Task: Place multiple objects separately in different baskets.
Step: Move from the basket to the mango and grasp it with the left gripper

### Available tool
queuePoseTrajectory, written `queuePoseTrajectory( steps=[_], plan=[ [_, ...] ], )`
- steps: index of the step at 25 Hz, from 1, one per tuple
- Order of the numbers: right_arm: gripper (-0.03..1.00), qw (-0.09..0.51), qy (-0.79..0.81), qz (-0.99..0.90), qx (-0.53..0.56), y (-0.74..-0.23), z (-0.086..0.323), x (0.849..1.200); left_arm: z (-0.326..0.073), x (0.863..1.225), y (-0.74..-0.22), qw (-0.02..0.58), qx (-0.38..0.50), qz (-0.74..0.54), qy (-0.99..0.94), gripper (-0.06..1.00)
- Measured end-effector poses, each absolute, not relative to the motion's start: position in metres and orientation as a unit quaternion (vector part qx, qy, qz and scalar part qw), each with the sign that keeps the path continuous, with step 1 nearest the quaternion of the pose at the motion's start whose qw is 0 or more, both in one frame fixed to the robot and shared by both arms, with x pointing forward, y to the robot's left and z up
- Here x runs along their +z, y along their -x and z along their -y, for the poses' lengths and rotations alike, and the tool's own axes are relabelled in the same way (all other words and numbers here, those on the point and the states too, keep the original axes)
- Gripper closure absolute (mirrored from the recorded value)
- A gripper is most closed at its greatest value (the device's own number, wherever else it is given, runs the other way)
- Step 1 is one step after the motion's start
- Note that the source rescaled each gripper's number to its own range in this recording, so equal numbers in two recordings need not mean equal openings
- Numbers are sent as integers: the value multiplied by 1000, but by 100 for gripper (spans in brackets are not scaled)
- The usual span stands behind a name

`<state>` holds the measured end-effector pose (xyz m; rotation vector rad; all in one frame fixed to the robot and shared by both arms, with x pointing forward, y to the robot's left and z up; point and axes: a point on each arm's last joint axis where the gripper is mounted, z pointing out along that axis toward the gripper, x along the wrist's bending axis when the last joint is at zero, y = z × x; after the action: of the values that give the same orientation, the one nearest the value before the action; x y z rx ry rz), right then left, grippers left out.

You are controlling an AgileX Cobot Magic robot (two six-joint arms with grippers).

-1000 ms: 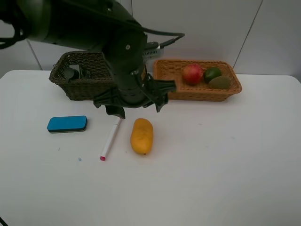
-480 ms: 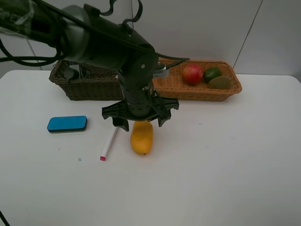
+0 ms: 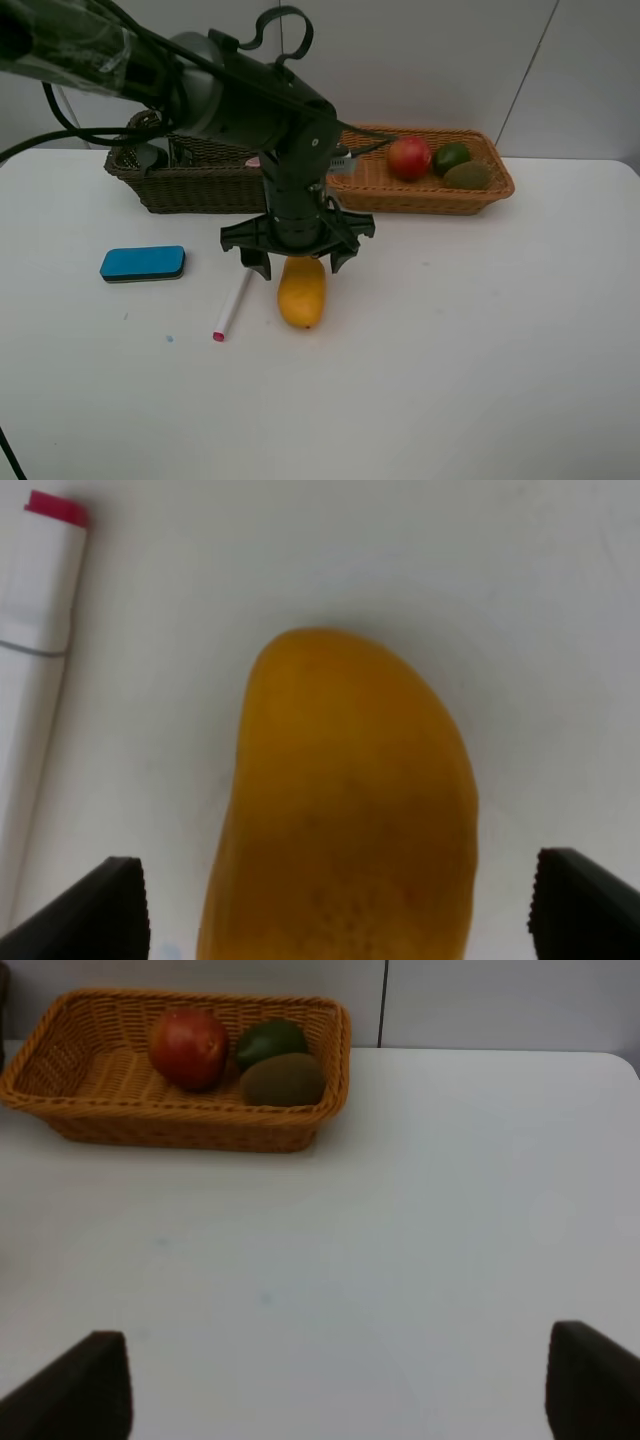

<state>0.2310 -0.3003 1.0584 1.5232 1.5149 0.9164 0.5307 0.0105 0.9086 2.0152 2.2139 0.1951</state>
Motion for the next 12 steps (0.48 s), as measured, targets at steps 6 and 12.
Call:
queuePoseTrajectory(
  steps=[6,12],
  plan=[
    [-3,392,-600,-597,361,-231,300,1058,-8,891,-530,49,52,-741,-668,-5],
    [-3,392,-600,-597,361,-231,300,1058,-3,879,-532,39,37,-737,-674,-5]
  ],
)
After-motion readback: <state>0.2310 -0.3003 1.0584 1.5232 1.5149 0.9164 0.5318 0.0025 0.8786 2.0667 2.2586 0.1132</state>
